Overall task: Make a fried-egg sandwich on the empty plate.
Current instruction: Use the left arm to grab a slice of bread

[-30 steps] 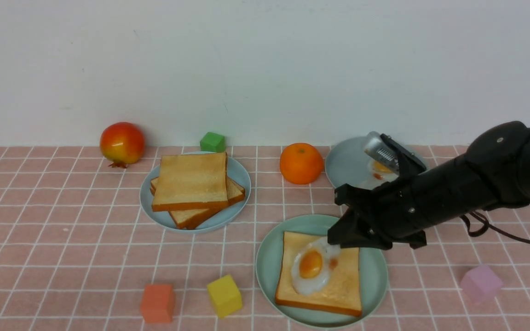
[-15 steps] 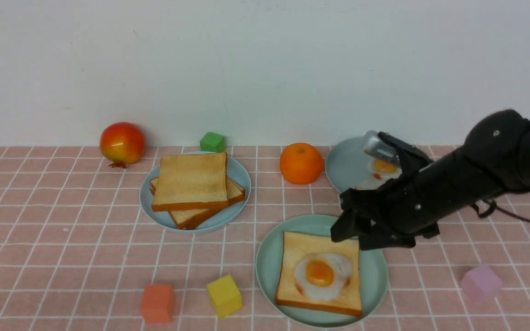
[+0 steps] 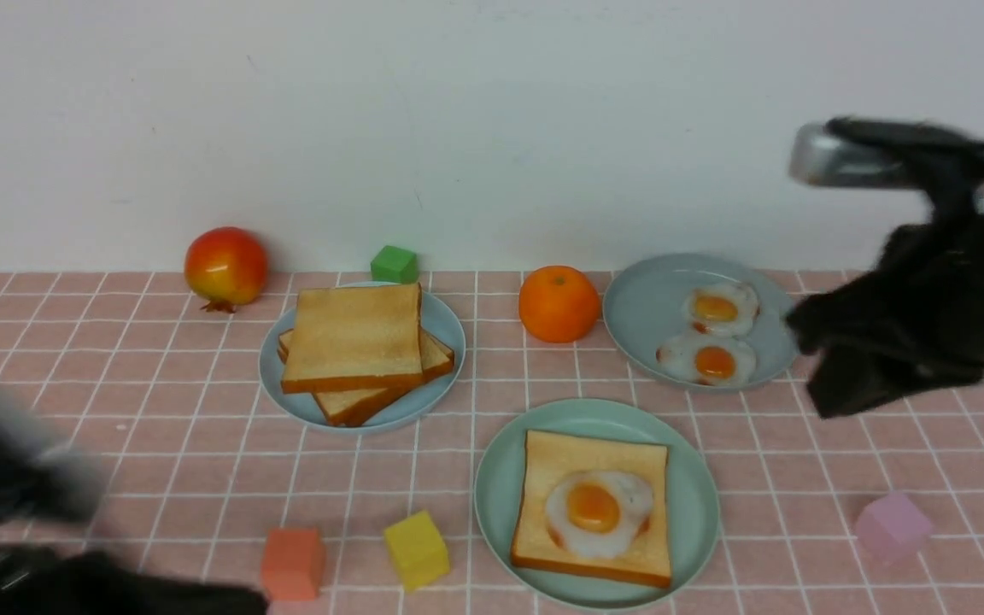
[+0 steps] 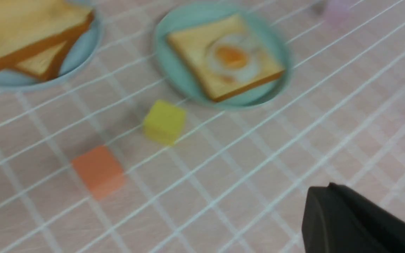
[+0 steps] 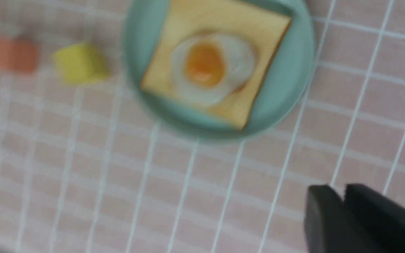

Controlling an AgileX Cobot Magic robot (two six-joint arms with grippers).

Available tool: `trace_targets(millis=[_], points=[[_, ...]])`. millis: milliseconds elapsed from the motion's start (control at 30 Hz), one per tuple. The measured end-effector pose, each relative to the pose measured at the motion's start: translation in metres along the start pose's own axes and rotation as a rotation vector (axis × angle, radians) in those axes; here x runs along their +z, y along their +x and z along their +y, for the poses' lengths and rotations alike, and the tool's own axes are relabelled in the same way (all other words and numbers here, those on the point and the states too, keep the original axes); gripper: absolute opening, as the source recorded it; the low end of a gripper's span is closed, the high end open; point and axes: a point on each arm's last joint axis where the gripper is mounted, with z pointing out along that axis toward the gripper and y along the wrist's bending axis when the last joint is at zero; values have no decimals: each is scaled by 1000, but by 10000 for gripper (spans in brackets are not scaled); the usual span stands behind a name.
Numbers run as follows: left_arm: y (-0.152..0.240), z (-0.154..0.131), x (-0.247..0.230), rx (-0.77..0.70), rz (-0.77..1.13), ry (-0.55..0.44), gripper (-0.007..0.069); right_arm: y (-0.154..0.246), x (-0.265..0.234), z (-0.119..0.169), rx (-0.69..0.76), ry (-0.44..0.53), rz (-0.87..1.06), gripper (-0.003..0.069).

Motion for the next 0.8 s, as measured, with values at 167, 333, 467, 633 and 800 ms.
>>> trace_targets(millis=[167, 333, 467, 633, 800], points=[[-46, 10, 56, 43, 156, -139, 13, 66, -59, 30, -114, -58, -133, 0], [-76, 39, 93, 41, 241, -119, 13, 111, -82, 24, -151, -37, -217, 6], [-96, 67, 129, 36, 310, -39, 13, 135, -98, 19, -164, -28, -293, 7], [-108, 102, 165, 165, 333, -42, 13, 141, -103, 20, -220, -50, -312, 7], [-105, 131, 192, 366, 391, -61, 69, 141, -103, 23, -244, -78, -312, 7]])
